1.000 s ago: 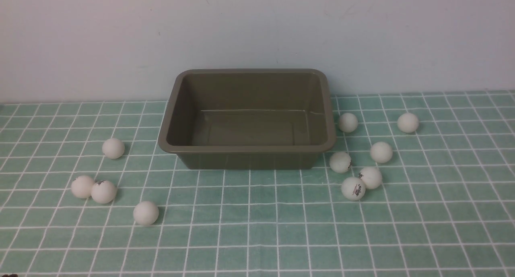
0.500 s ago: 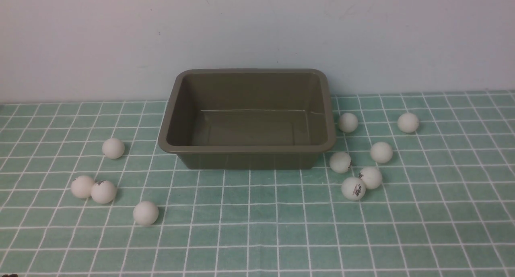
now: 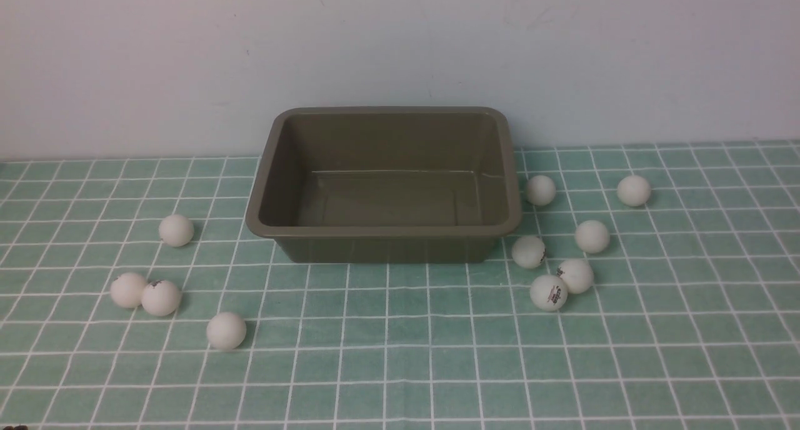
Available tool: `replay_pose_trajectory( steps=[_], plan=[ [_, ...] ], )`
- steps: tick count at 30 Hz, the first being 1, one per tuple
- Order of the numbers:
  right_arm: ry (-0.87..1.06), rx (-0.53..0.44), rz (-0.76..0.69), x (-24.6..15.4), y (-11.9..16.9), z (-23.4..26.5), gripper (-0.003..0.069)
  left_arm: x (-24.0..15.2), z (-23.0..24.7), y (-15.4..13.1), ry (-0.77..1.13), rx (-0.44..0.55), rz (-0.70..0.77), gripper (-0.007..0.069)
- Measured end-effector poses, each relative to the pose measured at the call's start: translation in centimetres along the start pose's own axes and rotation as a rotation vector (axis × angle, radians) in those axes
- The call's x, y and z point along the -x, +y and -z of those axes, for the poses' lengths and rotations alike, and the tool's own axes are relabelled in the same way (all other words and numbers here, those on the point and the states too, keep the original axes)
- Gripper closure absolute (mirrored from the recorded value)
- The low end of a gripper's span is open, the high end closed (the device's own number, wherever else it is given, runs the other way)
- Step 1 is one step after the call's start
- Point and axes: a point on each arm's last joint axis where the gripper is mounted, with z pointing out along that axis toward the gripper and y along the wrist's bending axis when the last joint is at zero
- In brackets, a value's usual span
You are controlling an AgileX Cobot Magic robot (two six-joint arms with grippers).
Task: Put the table tennis balls in the box on the green coffee tablecloth.
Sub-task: 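Reach for and grasp a ping pong ball on the table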
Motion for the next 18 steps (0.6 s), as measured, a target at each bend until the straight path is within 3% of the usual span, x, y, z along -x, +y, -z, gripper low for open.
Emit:
replay_pose_trajectory(
  steps=[4, 8, 12, 18],
  plan=[
    [0.212, -0.013, -0.178, 1.2, -2.2, -4.4, 0.0675, 0.0, 0.0, 0.0, 0.000, 0.000, 0.000, 0.0629],
    [0.360, 0.063, -0.367, 1.1, -3.4, -7.8, 0.0675, 0.0, 0.0, 0.0, 0.000, 0.000, 0.000, 0.0629],
    [0.433, 0.167, -0.399, 1.9, -4.0, -10.3, 0.0675, 0.0, 0.0, 0.0, 0.000, 0.000, 0.000, 0.0629],
    [0.446, 0.197, -0.418, 2.3, -4.4, -11.3, 0.0675, 0.0, 0.0, 0.0, 0.000, 0.000, 0.000, 0.0629]
  ],
)
